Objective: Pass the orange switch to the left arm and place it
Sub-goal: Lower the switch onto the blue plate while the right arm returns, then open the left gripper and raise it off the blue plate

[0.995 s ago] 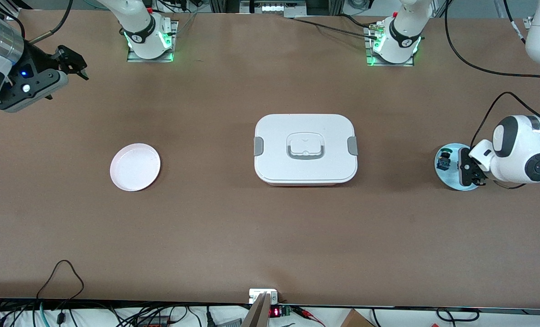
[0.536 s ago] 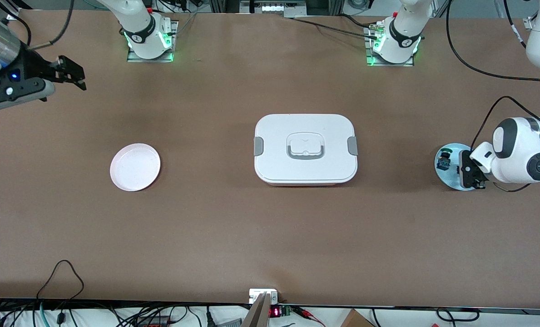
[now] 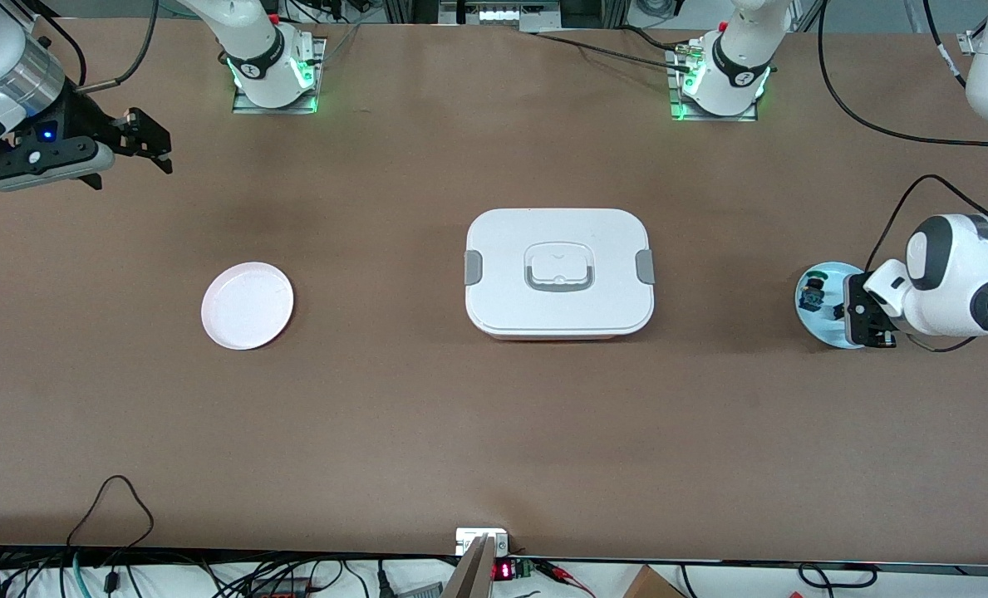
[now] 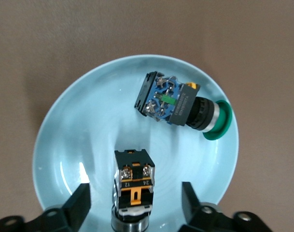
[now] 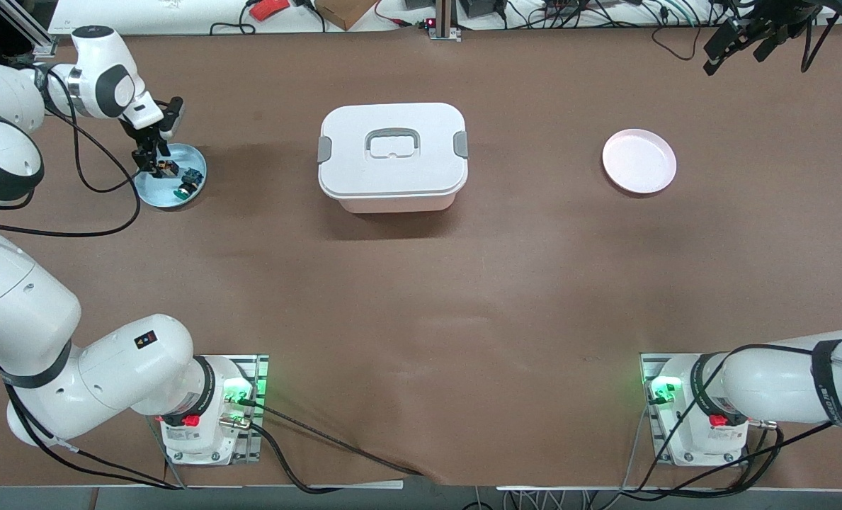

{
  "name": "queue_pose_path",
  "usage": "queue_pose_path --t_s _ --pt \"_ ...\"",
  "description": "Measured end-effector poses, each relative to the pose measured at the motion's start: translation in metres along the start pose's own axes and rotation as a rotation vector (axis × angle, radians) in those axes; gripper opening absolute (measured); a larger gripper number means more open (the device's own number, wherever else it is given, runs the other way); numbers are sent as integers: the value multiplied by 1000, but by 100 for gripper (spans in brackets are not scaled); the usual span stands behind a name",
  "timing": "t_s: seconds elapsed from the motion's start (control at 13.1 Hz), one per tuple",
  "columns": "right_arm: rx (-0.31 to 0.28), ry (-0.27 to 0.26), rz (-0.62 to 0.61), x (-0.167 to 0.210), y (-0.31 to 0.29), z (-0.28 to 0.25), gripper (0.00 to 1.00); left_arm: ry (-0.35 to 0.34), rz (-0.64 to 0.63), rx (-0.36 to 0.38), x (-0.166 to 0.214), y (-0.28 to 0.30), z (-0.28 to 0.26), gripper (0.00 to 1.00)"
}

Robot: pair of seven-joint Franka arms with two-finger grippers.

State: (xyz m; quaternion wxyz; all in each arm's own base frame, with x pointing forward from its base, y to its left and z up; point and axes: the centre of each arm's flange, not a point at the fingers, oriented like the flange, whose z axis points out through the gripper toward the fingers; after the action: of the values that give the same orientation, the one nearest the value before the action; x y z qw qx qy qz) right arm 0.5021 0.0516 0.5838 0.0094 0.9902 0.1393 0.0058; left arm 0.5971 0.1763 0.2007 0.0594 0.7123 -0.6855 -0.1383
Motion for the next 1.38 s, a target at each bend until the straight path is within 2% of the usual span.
queue_pose_path --t_s 0.08,0.23,0.38,0.61,0.92,1.07,1.23,1.38 --pt "-1 5 0 4 1 -1 100 -6 -15 -6 5 1 -14 100" --pt "-2 3 2 13 4 3 100 -23 -98 -69 20 9 -48 100" --pt "-5 6 5 26 7 5 100 -35 -263 -162 36 19 -88 100" --pt "-11 21 7 43 11 1 100 -56 -531 -217 65 24 -145 100" --pt "-12 26 8 47 12 -1 100 -69 -858 -315 112 38 -199 100" --pt "-13 28 9 48 13 -2 100 -70 -961 -297 130 42 -231 100" --pt "-13 26 17 48 17 0 100 -47 -1006 -242 138 48 -265 100" --pt "-13 23 30 47 25 1 100 24 -1071 -152 138 55 -300 100"
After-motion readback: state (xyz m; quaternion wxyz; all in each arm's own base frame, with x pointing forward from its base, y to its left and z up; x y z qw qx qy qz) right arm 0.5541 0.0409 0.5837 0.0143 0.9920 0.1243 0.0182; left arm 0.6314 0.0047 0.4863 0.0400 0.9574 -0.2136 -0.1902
